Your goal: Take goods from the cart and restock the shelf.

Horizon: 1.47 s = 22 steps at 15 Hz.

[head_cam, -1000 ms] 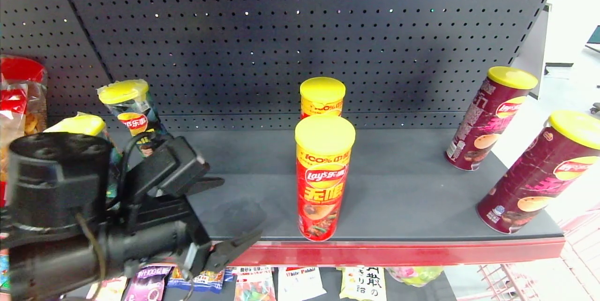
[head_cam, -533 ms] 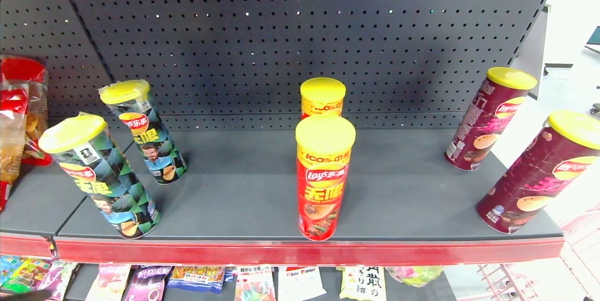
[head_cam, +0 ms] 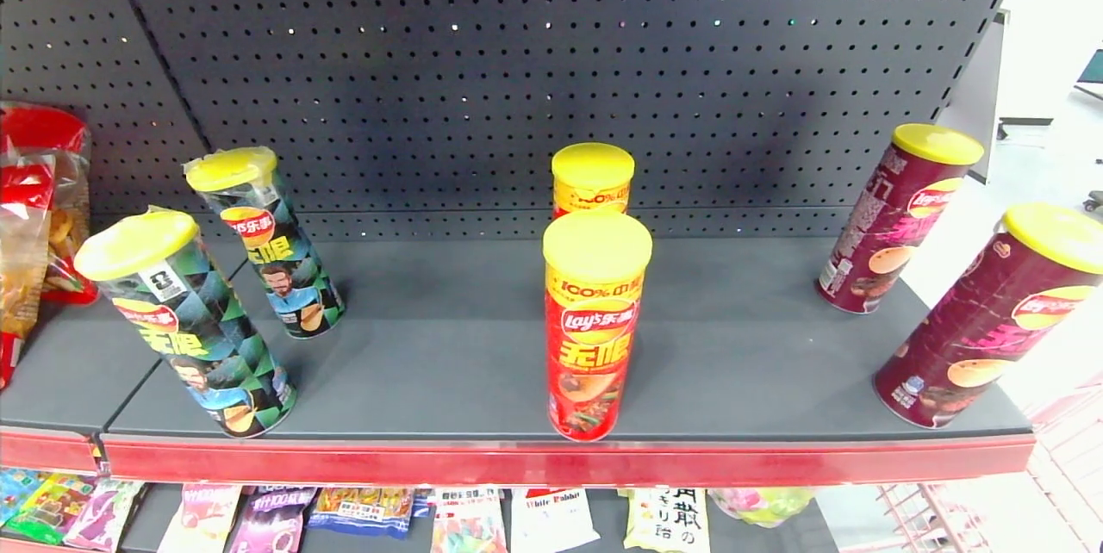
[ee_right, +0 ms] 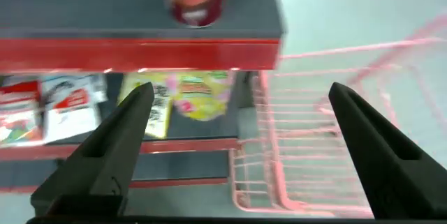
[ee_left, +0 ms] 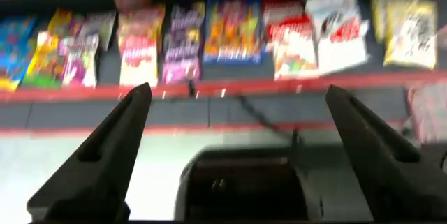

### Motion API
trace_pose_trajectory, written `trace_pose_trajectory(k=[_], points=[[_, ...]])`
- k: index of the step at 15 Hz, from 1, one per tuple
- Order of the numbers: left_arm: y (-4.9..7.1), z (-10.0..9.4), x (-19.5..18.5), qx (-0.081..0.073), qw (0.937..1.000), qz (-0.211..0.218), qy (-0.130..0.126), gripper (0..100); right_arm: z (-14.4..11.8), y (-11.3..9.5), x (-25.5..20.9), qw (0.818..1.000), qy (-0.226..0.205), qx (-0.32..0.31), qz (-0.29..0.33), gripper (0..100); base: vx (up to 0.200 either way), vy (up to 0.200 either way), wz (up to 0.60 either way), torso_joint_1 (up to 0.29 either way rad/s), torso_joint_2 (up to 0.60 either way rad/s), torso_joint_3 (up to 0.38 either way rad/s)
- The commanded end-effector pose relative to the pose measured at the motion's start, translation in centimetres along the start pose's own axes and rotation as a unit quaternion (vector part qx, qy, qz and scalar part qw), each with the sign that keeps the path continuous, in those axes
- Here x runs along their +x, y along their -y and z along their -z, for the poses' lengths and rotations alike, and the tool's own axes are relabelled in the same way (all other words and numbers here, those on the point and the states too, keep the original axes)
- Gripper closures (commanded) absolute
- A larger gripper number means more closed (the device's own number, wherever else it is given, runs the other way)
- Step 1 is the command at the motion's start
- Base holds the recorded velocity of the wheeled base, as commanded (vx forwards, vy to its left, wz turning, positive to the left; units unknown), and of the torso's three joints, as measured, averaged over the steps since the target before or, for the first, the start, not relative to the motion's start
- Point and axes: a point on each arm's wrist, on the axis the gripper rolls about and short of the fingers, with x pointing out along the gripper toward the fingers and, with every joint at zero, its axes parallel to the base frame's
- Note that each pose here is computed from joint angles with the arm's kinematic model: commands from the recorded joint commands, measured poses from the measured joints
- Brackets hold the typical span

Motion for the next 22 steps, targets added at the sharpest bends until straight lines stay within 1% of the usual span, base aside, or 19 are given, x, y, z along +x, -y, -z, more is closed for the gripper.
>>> trace_pose_trajectory(k=[1,2,3,4,5,6,7,8,9,10,11,12,13,14,15,16,22], points=[[0.1,1.9,1.5,-0.009,0.9975,0.010,0.069,0,2.6,-0.3,-1.0,0.997,0.049,-0.004,-0.065,0,0.000,0.000,0.00,0.000,0.00,0.000],[0.1,1.9,2.3,-0.013,0.9959,0.011,0.089,0,4.3,-0.4,-1.2,0.995,0.070,-0.006,-0.068,0,0.000,0.000,0.00,0.000,0.00,0.000],[0.1,1.8,3.0,-0.013,0.9933,0.015,0.114,0,5.0,-0.4,-1.3,0.994,0.087,-0.003,-0.067,0,0.000,0.000,0.00,0.000,0.00,0.000],[0.1,1.7,3.7,-0.011,0.9895,0.023,0.142,0,5.0,-0.4,-1.5,0.993,0.099,-0.003,-0.065,0,0.000,0.000,0.00,0.000,0.00,0.000],[0.2,1.7,4.1,-0.009,0.9862,0.032,0.162,0,5.2,-0.4,-1.6,0.992,0.105,0.001,-0.064,0,0.000,0.000,0.00,0.000,0.00,0.000],[0.2,1.6,4.3,-0.010,0.9849,0.039,0.168,0,5.2,-0.4,-1.5,0.992,0.105,0.004,-0.064,0,0.000,0.000,0.00,0.000,0.00,0.000],[0.2,1.7,4.4,-0.010,0.9845,0.048,0.168,0,5.3,-0.4,-1.4,0.992,0.105,0.011,-0.064,0,0.000,0.000,0.00,0.000,0.00,0.000],[0.2,1.7,4.5,-0.009,0.9829,0.050,0.177,0,5.3,-0.5,-1.2,0.991,0.117,0.016,-0.064,0,0.000,0.000,0.00,0.000,0.00,0.000],[0.2,1.7,5.1,-0.005,0.9772,0.048,0.207,0,5.5,-0.5,-0.7,0.988,0.141,0.017,-0.067,0,0.000,0.000,0.00,0.000,0.00,0.000],[0.2,1.7,5.4,-0.004,0.9730,0.046,0.226,0,6.0,-0.6,-0.2,0.987,0.148,0.015,-0.066,0,0.000,0.000,0.00,0.000,0.00,0.000],[0.2,1.8,5.5,-0.004,0.9720,0.044,0.231,0,5.9,-0.6,-0.3,0.987,0.148,0.017,-0.066,0,0.000,0.000,0.00,0.000,0.00,0.000],[0.2,1.9,5.7,0.005,0.9728,0.037,0.229,0,6.0,-0.6,-0.2,0.987,0.145,0.022,-0.066,0,0.000,0.000,0.00,0.000,0.00,0.000],[0.1,2.2,5.9,0.007,0.9755,0.013,0.220,0,6.0,-0.6,-0.2,0.987,0.145,0.025,-0.066,0,0.000,0.000,0.00,0.000,0.00,0.000],[0.0,2.2,5.9,-0.020,0.9758,-0.006,0.218,0,6.0,-0.6,-0.2,0.987,0.145,0.027,-0.067,0,0.000,0.000,0.00,0.000,0.00,0.000],[0.0,2.2,5.9,-0.028,0.9756,-0.005,0.218,0,6.0,-0.6,-0.2,0.987,0.145,0.027,-0.066,0,0.000,0.000,0.00,0.000,0.00,0.000],[0.0,2.2,5.9,-0.019,0.9758,-0.005,0.218,0,6.0,-0.6,-0.2,0.987,0.145,0.027,-0.066,0,0.000,0.000,0.00,0.000,0.00,0.000],[0.0,2.2,5.9,-0.021,0.9757,-0.004,0.218,0,6.0,-0.6,-0.2,0.987,0.144,0.032,-0.067,0,0.000,0.000,0.00,0.000,0.00,0.000]])
